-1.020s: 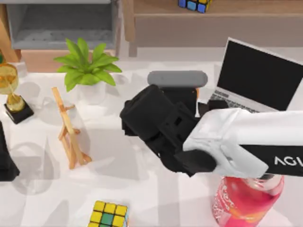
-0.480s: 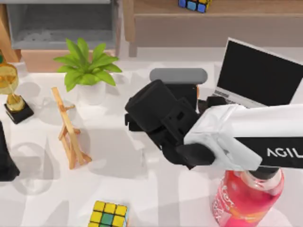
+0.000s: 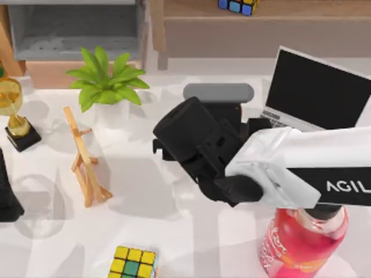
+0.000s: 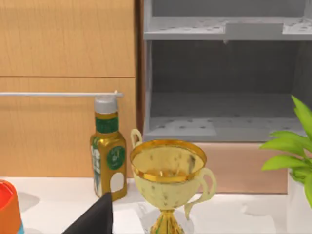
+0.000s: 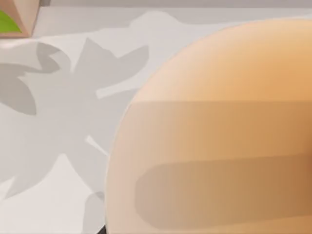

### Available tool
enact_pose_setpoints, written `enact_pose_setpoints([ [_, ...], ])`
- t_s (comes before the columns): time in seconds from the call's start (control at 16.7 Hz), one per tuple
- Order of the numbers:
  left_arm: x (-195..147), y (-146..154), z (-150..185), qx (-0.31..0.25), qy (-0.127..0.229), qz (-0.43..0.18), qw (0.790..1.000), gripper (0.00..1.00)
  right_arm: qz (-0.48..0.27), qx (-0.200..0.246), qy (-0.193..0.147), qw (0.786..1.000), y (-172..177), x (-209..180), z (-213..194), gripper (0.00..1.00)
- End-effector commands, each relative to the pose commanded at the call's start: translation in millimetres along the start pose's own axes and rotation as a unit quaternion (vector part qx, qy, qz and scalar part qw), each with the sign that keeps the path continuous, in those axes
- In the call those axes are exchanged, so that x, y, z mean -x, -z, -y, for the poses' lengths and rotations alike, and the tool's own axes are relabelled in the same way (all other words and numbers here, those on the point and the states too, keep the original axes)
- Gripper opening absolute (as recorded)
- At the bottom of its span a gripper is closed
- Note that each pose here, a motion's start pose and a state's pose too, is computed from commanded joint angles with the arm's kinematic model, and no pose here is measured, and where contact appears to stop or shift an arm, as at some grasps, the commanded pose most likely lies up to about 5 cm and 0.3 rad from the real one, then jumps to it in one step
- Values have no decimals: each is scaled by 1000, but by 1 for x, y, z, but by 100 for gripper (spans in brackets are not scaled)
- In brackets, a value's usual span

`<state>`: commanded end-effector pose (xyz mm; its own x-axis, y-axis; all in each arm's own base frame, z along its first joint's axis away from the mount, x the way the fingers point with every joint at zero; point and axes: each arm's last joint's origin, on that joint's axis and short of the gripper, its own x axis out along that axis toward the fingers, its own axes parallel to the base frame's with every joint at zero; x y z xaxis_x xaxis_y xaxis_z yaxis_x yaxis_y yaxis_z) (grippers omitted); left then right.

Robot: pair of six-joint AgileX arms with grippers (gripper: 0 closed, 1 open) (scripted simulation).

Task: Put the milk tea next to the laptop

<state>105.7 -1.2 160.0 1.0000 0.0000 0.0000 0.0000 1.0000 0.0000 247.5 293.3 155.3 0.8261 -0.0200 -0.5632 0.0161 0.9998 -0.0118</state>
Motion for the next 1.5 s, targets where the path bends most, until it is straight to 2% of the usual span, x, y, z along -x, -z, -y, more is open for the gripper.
enact_pose_setpoints([
  [0.18, 0, 0, 0, 0, 0, 0, 1000, 100, 0, 0, 0, 1000, 0, 0, 0, 2],
  [0.24, 0, 0, 0, 0, 0, 0, 1000, 100, 0, 0, 0, 1000, 0, 0, 0, 0],
  [1.26, 0, 0, 0, 0, 0, 0, 1000, 100, -1, 1, 0, 1000, -6, 5, 0, 0],
  [1.5, 0, 0, 0, 0, 0, 0, 1000, 100, 44, -41, -10, 998, -52, 14, 15, 0],
])
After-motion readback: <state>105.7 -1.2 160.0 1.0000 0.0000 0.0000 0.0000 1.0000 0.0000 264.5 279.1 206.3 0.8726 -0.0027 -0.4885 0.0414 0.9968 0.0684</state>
